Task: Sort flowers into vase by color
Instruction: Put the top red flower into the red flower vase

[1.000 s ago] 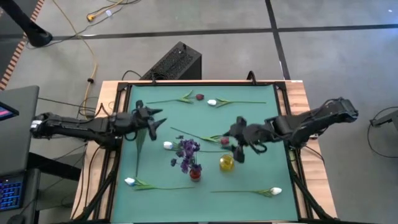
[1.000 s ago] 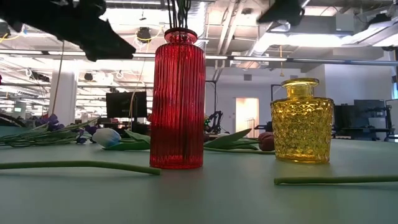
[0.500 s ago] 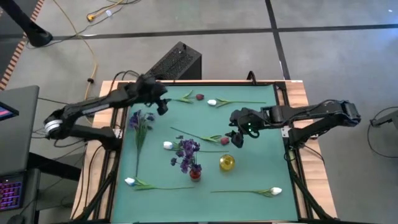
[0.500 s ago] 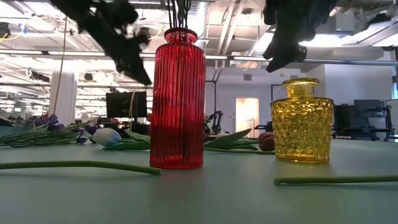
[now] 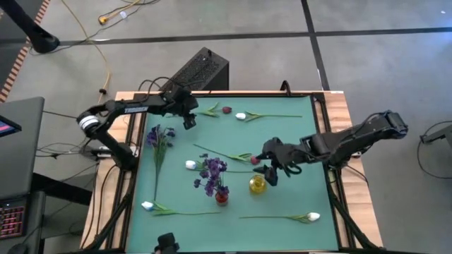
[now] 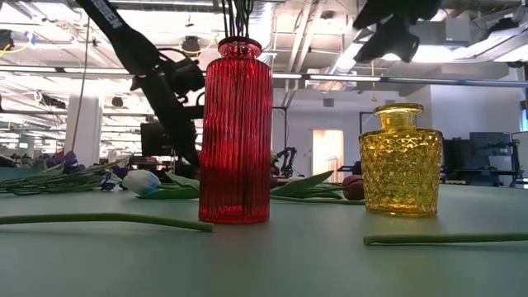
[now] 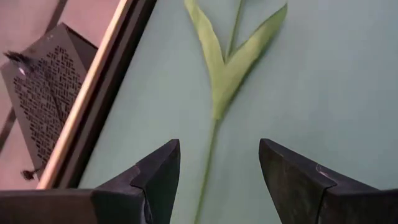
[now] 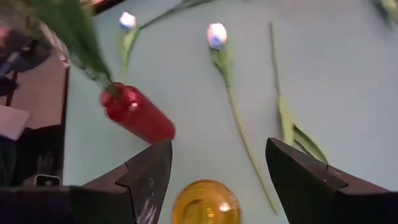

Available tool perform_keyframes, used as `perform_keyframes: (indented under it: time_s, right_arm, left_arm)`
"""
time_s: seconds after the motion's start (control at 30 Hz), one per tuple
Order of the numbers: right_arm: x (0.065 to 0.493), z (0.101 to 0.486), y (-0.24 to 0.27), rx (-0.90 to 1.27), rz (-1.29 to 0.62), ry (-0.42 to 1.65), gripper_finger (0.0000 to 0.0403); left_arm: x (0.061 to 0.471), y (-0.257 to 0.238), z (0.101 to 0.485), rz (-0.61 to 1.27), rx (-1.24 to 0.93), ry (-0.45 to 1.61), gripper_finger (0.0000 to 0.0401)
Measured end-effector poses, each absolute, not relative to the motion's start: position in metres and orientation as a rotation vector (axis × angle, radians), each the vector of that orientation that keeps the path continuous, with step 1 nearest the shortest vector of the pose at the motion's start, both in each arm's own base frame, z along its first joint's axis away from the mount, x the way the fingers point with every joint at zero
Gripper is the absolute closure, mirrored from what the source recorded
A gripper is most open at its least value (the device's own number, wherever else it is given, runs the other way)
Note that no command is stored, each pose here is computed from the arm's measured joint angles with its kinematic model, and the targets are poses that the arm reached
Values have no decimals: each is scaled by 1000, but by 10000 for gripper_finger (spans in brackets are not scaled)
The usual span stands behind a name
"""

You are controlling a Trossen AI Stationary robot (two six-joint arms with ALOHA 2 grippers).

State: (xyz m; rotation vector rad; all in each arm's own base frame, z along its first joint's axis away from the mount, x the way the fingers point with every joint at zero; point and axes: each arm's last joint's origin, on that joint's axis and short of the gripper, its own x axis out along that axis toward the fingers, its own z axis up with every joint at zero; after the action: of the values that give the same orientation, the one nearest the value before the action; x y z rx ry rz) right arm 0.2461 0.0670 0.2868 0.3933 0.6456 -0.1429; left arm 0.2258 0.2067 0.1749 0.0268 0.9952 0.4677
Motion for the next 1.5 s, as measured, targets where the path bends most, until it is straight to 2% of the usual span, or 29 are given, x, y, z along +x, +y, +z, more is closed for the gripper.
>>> perform_keyframes:
  time_s: [0.23, 0.43, 0.8, 1.03, 1.17, 1.37, 1.5]
  right_arm:
    - [239, 288, 99, 463, -153, 584, 117]
    - [234, 283, 131, 458, -151, 537, 117]
    - [246, 245, 190, 455, -113, 500, 117]
    - [254, 228, 199, 436, -118, 514, 117]
    - [255, 227, 199, 406, -109, 516, 117]
    - [250, 227, 205, 365, -77, 520, 117]
    - [244, 227, 213, 358, -45, 525, 117]
  left_arm:
    - [229, 215, 157, 367, 24, 1031, 193]
    - [225, 228, 149, 425, 69, 1054, 193]
    - [216, 239, 130, 381, -24, 1085, 193]
    - [218, 240, 124, 388, -111, 1124, 198]
    - [220, 241, 129, 393, -162, 1135, 245]
    - [223, 244, 138, 427, -248, 1156, 376]
    - [222, 242, 148, 410, -303, 1129, 392]
